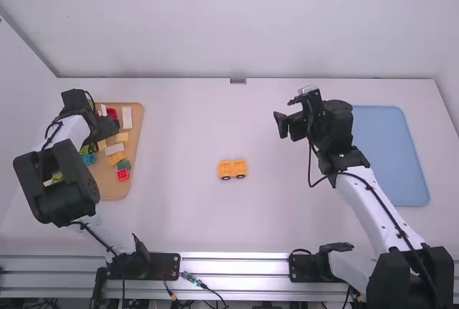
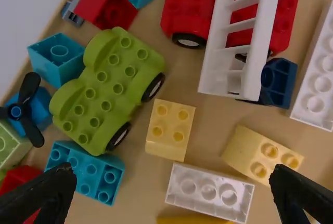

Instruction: Assemble lego blocks to make yellow taxi

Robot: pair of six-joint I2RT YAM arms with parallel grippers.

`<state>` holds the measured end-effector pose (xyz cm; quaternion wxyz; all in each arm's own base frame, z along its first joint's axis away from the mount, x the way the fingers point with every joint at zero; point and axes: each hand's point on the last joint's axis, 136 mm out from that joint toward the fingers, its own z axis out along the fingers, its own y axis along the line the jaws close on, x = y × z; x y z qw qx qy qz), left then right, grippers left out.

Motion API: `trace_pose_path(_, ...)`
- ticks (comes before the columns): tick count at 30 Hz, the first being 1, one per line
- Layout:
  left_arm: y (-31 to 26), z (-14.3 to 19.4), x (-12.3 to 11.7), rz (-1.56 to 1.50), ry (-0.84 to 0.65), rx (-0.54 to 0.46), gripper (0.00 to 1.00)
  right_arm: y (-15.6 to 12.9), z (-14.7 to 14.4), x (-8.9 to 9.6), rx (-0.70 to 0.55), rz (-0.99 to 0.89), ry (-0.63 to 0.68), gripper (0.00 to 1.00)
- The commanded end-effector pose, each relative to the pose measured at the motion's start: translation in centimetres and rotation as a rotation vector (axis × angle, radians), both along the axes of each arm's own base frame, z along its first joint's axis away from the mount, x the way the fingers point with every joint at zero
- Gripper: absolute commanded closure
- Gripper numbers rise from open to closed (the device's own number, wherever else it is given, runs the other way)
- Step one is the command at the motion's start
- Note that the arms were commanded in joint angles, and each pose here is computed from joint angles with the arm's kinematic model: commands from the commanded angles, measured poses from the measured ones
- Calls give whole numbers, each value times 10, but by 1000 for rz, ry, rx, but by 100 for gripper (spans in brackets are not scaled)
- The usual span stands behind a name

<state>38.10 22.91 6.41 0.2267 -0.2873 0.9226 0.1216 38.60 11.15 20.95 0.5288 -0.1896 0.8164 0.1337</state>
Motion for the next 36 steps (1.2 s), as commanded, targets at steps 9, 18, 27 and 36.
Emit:
trace_pose_path(9, -10, 8, 7, -36, -58, -81, 1, -2, 3, -3, 1, -9, -6, 1)
trace_pose_path(18, -3, 7, 2, 8, 2, -129, 1, -2, -1, -5, -2, -9, 12, 1)
trace_pose_path(27, 1, -14, -1, -28, 23, -232, 1, -2, -1, -5, 0, -6, 11, 1)
trace_pose_path(36, 3, -18, 1, -50, 43, -203, 1, 2, 0, -7, 10, 16, 13, 1)
